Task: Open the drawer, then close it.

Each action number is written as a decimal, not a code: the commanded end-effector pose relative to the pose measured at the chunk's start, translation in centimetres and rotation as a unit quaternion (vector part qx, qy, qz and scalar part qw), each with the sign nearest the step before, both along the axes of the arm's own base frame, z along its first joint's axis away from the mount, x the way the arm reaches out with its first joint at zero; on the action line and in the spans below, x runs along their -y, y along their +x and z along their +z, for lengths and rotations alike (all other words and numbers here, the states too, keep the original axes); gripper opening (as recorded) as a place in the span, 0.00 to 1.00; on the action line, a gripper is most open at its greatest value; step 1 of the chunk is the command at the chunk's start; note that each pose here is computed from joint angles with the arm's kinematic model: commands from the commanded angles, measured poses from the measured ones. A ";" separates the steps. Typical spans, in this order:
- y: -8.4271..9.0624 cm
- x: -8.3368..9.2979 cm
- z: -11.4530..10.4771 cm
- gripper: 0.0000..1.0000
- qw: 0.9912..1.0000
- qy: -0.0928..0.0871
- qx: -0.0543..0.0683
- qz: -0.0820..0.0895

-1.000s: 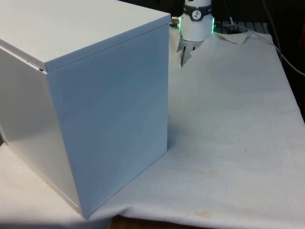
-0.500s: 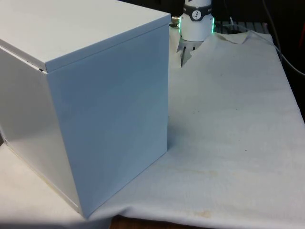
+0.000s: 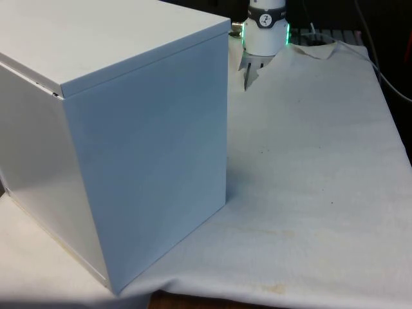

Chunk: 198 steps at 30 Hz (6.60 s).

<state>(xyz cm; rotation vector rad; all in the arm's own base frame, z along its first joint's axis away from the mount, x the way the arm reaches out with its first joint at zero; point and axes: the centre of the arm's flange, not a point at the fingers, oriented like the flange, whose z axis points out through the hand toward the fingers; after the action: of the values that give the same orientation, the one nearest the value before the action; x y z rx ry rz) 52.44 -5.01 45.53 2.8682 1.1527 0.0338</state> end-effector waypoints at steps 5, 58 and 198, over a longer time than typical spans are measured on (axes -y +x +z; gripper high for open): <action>0.0 0.2 0.1 1.00 1.000 0.000 0.003 0.023; 0.8 2.4 -0.3 1.00 0.989 -0.069 0.066 0.111; 3.9 7.3 -3.1 0.00 0.983 -0.088 0.129 0.099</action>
<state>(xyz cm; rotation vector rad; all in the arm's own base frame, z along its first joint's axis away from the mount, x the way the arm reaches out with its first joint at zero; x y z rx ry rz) 56.68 -12.34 42.30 2.4989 1.3032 0.2877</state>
